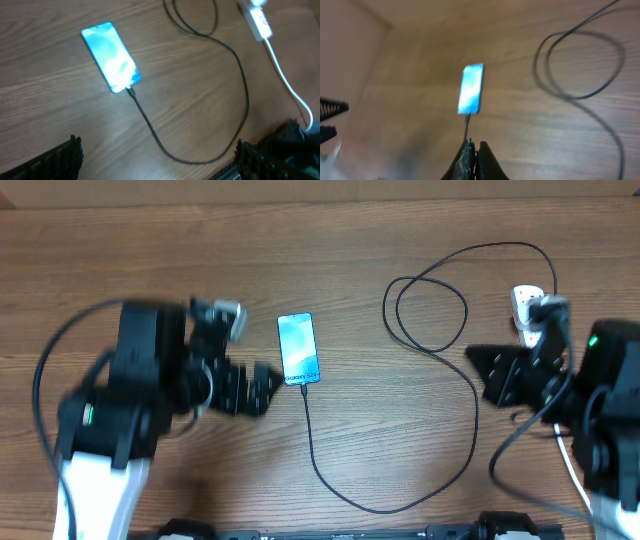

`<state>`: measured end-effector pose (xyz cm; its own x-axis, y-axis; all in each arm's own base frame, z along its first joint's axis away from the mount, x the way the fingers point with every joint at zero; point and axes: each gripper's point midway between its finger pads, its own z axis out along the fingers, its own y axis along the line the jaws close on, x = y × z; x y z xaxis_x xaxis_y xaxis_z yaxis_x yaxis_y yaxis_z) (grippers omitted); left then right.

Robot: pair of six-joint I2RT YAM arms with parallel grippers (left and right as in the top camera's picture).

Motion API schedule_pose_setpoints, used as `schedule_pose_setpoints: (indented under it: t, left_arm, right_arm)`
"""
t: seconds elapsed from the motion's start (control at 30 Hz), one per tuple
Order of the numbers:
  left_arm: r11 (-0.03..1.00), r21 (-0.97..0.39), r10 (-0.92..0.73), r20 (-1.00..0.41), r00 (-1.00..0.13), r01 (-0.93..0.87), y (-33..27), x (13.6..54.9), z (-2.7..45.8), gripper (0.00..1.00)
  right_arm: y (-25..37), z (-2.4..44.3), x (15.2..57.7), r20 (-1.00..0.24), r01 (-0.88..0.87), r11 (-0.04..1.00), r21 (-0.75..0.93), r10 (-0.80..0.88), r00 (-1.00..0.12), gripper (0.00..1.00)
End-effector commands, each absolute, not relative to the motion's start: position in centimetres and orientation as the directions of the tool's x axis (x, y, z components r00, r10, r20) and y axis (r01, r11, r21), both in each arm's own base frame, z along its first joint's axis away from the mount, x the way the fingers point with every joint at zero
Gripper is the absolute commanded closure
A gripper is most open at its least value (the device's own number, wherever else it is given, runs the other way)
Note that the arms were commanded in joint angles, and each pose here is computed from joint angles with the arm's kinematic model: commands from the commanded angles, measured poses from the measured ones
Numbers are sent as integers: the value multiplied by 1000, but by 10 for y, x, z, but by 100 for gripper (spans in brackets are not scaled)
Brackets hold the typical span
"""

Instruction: Plug charger to phone and switch on socket

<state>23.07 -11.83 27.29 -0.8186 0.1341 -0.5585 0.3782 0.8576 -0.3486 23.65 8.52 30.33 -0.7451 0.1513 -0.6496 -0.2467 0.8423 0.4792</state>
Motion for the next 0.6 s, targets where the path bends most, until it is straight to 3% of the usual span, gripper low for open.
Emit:
schedule_pose_setpoints:
  t: [0.0,0.03,0.1,0.13,0.3,0.57]
  left_arm:
    - [831,-334,185,-589,-787,445,-119,193,256,0]
    - [830,-334,182,-595,-783,447,-118,186,253,0]
    - [830,-339,162,-613,-773,443,-115,172,244,0]
    - [834,-346,134,-628,-767,429,-112,163,239,0]
    - [908,-330,5,-606,-795,257,-88,157,222,1]
    - [911,-355,-22,-548,-836,208,-86,148,213,0]
  right_arm:
    - [99,287,217,-654,-318,828,462,76,-753,96]
    - [100,282,214,-650,-322,825,464,70,-756,96]
    - [102,268,206,-631,-318,822,472,63,-773,44]
    - [102,256,202,-604,-298,822,485,69,-794,0]
    - [102,237,197,-536,-256,824,506,68,-842,0]
    - [99,227,202,-498,-224,835,502,68,-865,0]
